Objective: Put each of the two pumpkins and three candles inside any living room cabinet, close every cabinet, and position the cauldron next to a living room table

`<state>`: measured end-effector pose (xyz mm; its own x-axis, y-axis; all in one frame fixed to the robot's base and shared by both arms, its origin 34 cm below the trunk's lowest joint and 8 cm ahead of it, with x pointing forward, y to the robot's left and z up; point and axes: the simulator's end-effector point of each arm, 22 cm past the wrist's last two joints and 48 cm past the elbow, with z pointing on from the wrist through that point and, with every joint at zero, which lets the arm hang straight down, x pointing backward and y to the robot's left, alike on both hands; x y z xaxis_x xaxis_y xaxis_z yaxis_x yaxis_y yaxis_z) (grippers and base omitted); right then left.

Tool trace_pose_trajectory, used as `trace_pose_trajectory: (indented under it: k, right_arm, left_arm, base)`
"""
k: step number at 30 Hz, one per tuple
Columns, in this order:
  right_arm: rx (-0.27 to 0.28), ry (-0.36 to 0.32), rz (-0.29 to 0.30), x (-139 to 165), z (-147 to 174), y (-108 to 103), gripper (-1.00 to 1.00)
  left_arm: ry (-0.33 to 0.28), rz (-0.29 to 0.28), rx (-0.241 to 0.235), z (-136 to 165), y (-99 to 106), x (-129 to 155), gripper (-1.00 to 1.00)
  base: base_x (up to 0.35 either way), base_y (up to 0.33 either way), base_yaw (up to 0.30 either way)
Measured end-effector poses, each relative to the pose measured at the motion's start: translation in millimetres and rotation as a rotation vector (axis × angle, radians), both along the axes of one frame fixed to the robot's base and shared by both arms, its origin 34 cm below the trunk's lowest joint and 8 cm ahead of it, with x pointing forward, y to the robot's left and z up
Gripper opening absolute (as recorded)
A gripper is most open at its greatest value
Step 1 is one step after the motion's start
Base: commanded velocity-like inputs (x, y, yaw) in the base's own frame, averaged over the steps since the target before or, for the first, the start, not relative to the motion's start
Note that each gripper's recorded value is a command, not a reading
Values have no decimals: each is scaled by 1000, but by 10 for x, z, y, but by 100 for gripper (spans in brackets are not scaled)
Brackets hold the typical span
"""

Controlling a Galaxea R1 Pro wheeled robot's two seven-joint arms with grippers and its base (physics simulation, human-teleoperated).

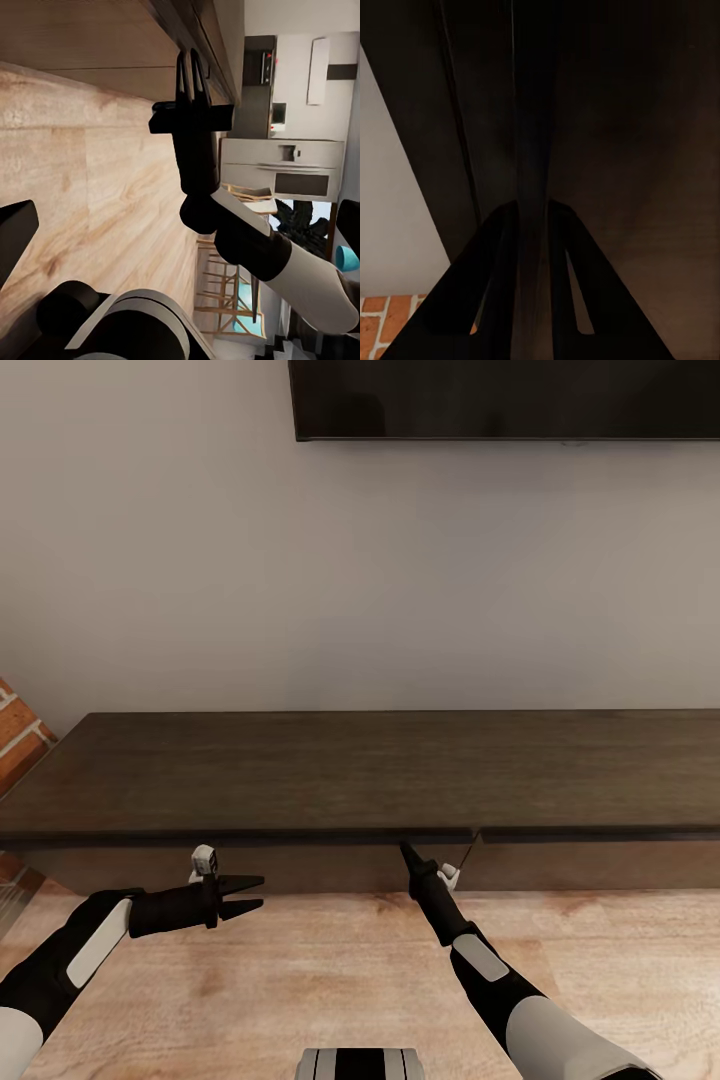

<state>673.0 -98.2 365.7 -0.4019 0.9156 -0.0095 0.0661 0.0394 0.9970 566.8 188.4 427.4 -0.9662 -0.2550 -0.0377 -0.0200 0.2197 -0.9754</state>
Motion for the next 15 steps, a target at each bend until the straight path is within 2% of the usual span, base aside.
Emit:
trace_pose_trajectory:
  k: [15]
  right_arm:
    - [-3,0,-1,2,-1,0,-100]
  left_arm:
    - [0,0,0,0,1,0,100]
  base:
    - [-4,0,0]
